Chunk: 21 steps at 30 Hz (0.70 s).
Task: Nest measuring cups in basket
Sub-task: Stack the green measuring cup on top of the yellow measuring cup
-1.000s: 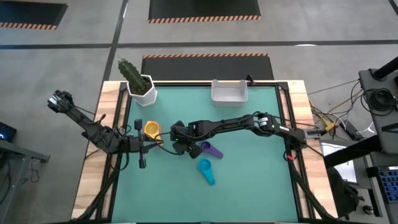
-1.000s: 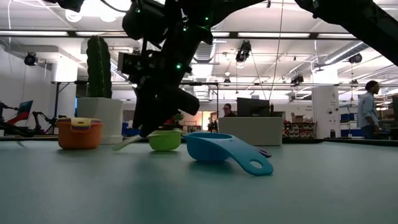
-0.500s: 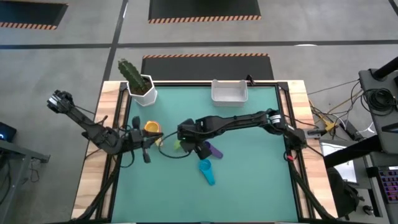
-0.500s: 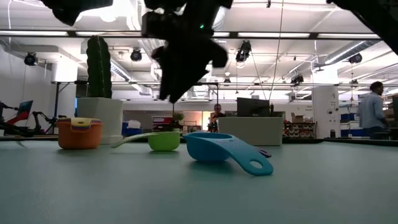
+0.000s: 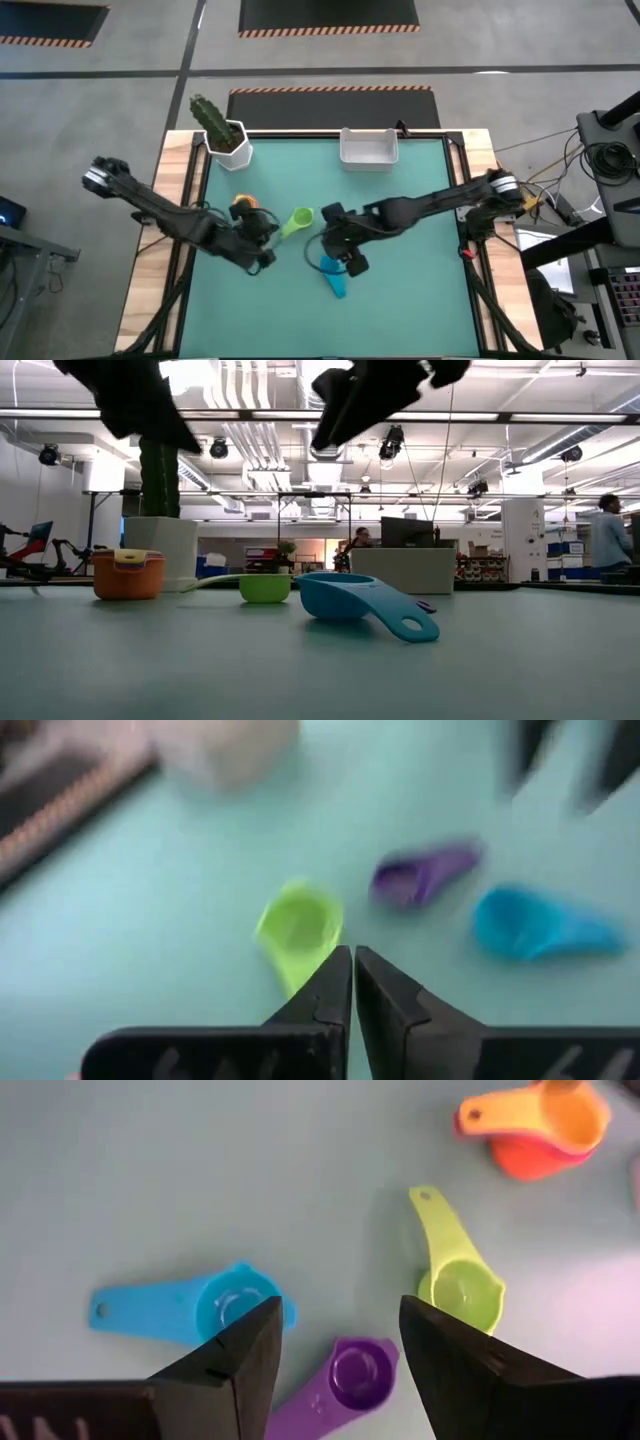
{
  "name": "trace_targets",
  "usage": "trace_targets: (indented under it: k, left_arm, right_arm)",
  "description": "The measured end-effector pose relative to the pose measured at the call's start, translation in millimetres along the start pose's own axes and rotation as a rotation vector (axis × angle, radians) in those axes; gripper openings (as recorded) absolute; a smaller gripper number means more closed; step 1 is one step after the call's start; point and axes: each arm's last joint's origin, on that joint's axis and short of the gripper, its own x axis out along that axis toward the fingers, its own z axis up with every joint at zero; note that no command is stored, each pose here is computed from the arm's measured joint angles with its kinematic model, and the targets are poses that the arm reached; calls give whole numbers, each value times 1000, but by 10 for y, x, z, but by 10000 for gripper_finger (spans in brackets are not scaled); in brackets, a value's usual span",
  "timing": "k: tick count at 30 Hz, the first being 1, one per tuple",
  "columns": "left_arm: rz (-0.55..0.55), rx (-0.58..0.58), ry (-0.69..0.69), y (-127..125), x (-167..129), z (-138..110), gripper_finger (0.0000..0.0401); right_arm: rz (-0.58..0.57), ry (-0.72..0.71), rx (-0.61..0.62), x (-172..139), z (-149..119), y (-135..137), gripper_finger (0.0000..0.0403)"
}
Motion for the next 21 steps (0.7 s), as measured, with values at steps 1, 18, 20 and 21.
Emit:
trace_targets:
  k: [1, 18, 20, 21]
  left_arm:
    - [27, 17, 56, -39, 62, -5, 0]
    - [140, 333, 278, -559, 754, -33, 176]
    - [148, 327, 279, -521, 822, -23, 197]
    - [149, 315, 277, -498, 856, -21, 202]
  right_arm:
    - [-11, -22, 2, -38, -30, 36, 189]
    - [-47, -233, 19, -210, -664, 443, 189]
    - [-47, -248, 26, -213, -731, 474, 189]
    - [-48, -254, 28, -219, -761, 484, 189]
